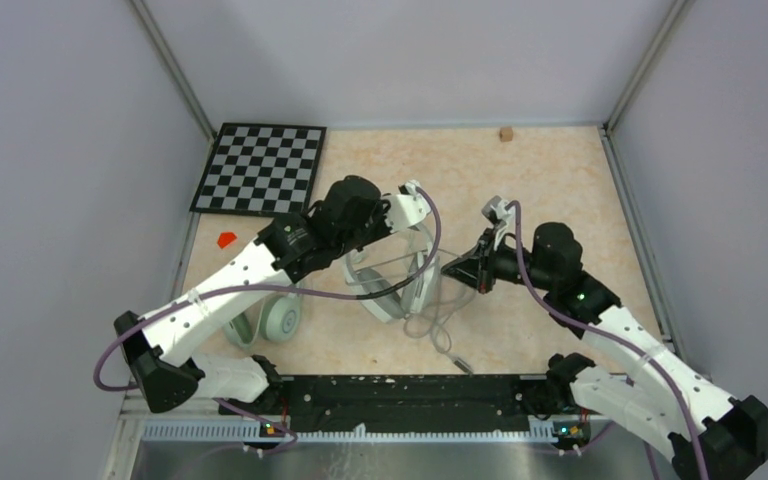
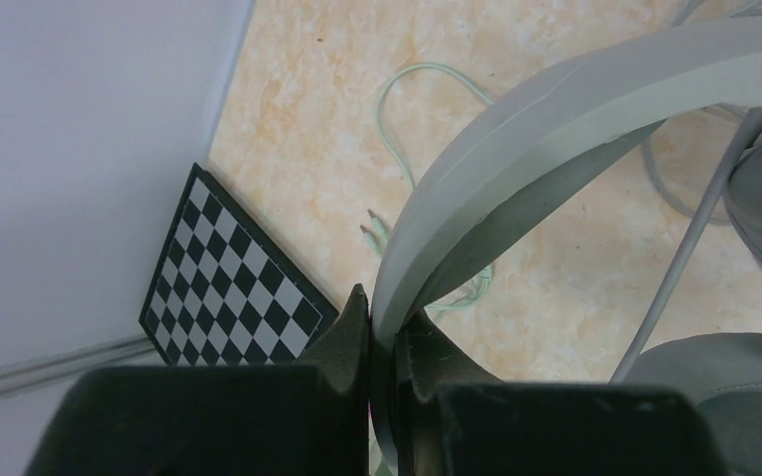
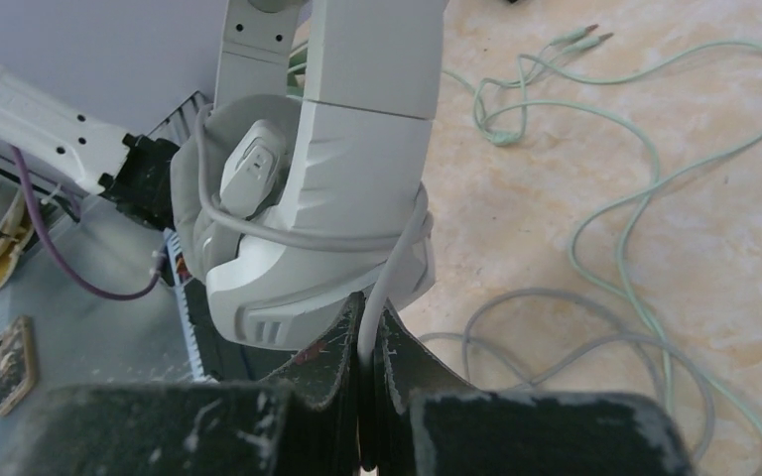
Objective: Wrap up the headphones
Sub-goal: Wrap the headphones cable around the headphones.
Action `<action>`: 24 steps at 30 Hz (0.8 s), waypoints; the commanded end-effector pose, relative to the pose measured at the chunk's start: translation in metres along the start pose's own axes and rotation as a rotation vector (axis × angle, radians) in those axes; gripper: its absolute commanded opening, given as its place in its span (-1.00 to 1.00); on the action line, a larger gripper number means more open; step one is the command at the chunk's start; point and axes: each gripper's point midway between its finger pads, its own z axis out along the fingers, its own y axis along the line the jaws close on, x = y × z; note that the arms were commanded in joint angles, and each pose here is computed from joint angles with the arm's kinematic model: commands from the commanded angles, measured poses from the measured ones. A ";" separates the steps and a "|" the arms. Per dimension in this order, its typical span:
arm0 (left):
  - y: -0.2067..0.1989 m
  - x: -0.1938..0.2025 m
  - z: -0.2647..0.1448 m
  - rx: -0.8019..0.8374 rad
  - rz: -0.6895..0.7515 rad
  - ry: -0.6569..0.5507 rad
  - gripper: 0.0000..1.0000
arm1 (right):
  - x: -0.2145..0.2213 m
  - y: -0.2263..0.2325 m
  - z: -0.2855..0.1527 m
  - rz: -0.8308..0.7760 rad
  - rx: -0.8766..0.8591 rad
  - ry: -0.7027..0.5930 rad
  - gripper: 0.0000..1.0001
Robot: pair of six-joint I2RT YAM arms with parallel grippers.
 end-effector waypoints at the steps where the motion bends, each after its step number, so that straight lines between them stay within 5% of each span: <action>1: 0.036 0.017 -0.006 -0.185 0.032 0.081 -1.00 | -0.036 0.034 -0.007 -0.013 -0.138 -0.058 -0.99; 11: 0.039 0.019 0.001 -0.238 -0.039 0.081 -1.00 | -0.063 0.076 -0.011 0.069 -0.382 -0.163 -0.83; 24: 0.062 0.000 0.003 -0.422 -0.463 0.078 -1.00 | -0.059 0.084 -0.010 0.153 -0.491 -0.234 -0.75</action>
